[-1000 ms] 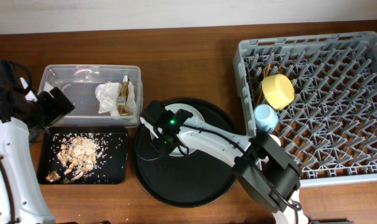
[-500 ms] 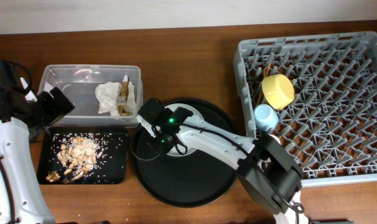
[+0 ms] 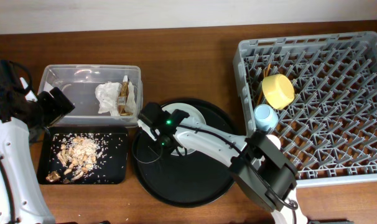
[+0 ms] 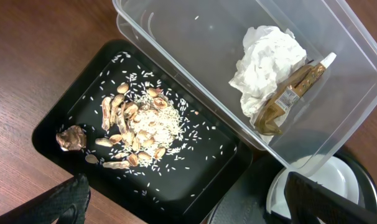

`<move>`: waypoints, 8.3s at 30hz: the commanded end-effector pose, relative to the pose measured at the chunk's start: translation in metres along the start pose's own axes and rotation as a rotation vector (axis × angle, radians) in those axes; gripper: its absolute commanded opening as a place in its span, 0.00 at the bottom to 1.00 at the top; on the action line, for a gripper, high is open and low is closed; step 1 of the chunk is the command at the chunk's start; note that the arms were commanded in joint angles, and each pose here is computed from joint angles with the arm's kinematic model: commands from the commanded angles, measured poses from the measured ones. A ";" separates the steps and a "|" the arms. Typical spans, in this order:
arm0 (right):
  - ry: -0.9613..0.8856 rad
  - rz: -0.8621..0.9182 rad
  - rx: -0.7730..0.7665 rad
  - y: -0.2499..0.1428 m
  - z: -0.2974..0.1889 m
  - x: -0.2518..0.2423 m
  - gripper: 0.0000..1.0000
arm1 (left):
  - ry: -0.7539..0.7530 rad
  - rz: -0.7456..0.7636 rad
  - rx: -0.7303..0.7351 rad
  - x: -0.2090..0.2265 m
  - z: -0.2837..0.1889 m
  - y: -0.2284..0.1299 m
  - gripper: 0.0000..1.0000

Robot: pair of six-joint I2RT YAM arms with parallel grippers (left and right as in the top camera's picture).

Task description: Sort waste into correct bins and load items into the dishwasher rack

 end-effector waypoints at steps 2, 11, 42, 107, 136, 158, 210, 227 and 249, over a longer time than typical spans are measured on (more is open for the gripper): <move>0.033 -0.011 -0.085 0.022 -0.048 0.017 0.04 | -0.001 0.001 0.008 0.001 0.002 -0.001 0.99; 0.016 0.078 -0.395 0.055 -0.234 -0.018 0.04 | -0.001 0.001 0.008 0.001 0.002 -0.001 0.99; 0.365 0.505 -0.703 -0.112 -0.299 -0.376 0.04 | 0.000 0.001 0.008 0.001 0.002 -0.001 0.99; -0.421 0.649 -0.961 -0.182 -0.516 -0.123 0.99 | -0.001 0.001 0.008 0.001 0.002 -0.001 0.99; -0.482 0.334 -1.661 -0.219 -0.371 -0.135 0.99 | -0.001 0.001 0.008 0.001 0.002 -0.001 0.99; -0.417 0.510 -1.237 -0.225 -0.202 -0.189 0.99 | 0.000 0.001 0.008 0.001 0.002 -0.001 0.99; -0.417 0.510 -1.237 -0.225 -0.202 -0.189 0.99 | -0.414 0.216 -0.982 -0.042 0.058 -0.143 0.99; -0.417 0.510 -1.237 -0.225 -0.202 -0.189 0.99 | -0.334 0.452 -1.091 -0.045 0.047 -0.145 0.99; -0.642 0.556 -1.360 -0.234 -0.238 -0.211 0.99 | -0.334 0.452 -1.090 -0.045 0.047 -0.145 0.99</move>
Point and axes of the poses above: each gripper's point midway between its finger pads, its own z axis out along the fingers, its own x axis along the line the jaws close on, y = z × x, the point moved 2 cm from there along -z, back along the fingers, and after that the axes turned 8 degrees about z, right-handed, at the moved point
